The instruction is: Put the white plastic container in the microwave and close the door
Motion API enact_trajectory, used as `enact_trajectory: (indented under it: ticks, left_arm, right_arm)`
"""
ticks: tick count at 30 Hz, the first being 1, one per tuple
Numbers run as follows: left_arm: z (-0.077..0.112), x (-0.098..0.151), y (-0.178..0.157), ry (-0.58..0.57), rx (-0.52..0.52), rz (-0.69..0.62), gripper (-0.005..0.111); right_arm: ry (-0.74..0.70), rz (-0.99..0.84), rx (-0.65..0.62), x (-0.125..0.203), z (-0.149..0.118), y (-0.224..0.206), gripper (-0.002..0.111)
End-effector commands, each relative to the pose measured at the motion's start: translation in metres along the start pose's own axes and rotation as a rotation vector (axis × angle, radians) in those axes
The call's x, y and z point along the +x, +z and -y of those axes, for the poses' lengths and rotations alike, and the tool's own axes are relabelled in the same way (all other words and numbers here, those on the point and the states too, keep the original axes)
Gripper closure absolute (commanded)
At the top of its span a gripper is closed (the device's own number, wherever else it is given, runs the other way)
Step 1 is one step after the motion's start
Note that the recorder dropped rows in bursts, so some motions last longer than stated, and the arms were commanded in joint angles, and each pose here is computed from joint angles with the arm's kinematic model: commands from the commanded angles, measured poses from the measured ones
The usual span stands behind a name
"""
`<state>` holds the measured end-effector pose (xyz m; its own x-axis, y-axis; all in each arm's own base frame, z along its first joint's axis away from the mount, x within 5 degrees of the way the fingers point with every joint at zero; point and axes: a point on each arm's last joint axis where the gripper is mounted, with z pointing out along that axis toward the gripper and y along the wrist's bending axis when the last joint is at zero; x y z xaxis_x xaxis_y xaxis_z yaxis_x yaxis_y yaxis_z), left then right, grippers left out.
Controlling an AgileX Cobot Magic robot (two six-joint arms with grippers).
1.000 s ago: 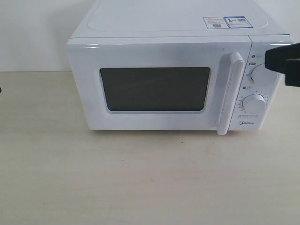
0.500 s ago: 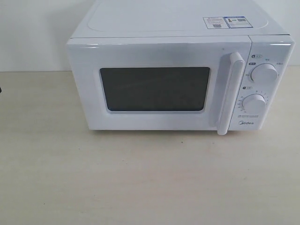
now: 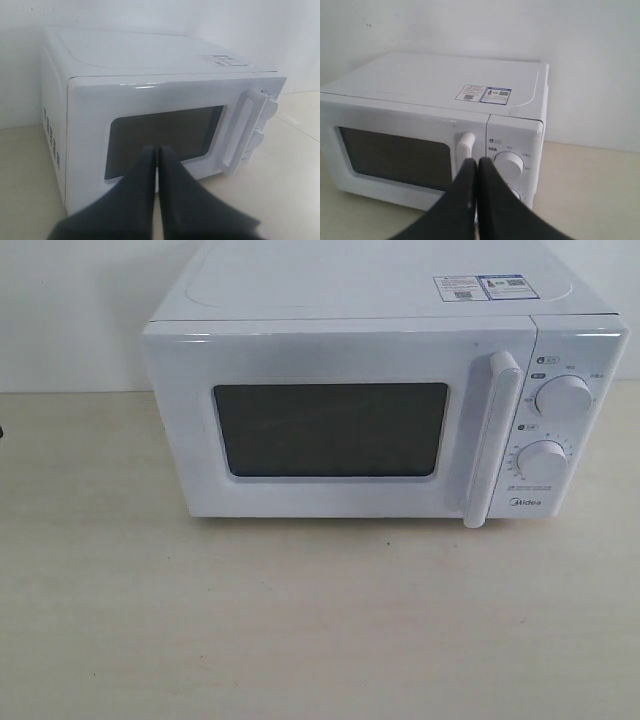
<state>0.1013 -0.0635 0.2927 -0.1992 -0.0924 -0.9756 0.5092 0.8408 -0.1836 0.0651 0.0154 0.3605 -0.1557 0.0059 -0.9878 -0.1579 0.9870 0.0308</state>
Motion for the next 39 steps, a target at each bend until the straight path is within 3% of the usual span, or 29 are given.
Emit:
enact_trajectory:
  ticks: [1,9,18,27,39]
  left_arm:
    - [0.000,0.000,-0.001,0.006,0.004,0.008,0.102]
    - [0.000,0.000,-0.001,0.006,0.004,0.008,0.102]
    - [0.000,0.000,-0.001,0.006,0.004,0.008,0.102]
    - [0.000,0.000,-0.001,0.006,0.004,0.008,0.102]
    - [0.000,0.000,-0.001,0.006,0.004,0.012,0.102]
  right_arm:
    - [0.006,-0.018,0.042,0.033,0.006,0.014,0.109]
    - [0.034,-0.139,0.058,0.113,0.009,0.021,0.109]
    - [0.059,-0.135,0.088,0.164,0.012,0.022,0.109]
    - [0.083,-0.036,0.080,0.172,0.010,0.015,0.109]
    - [0.079,-0.079,0.080,0.176,0.010,0.015,0.109]
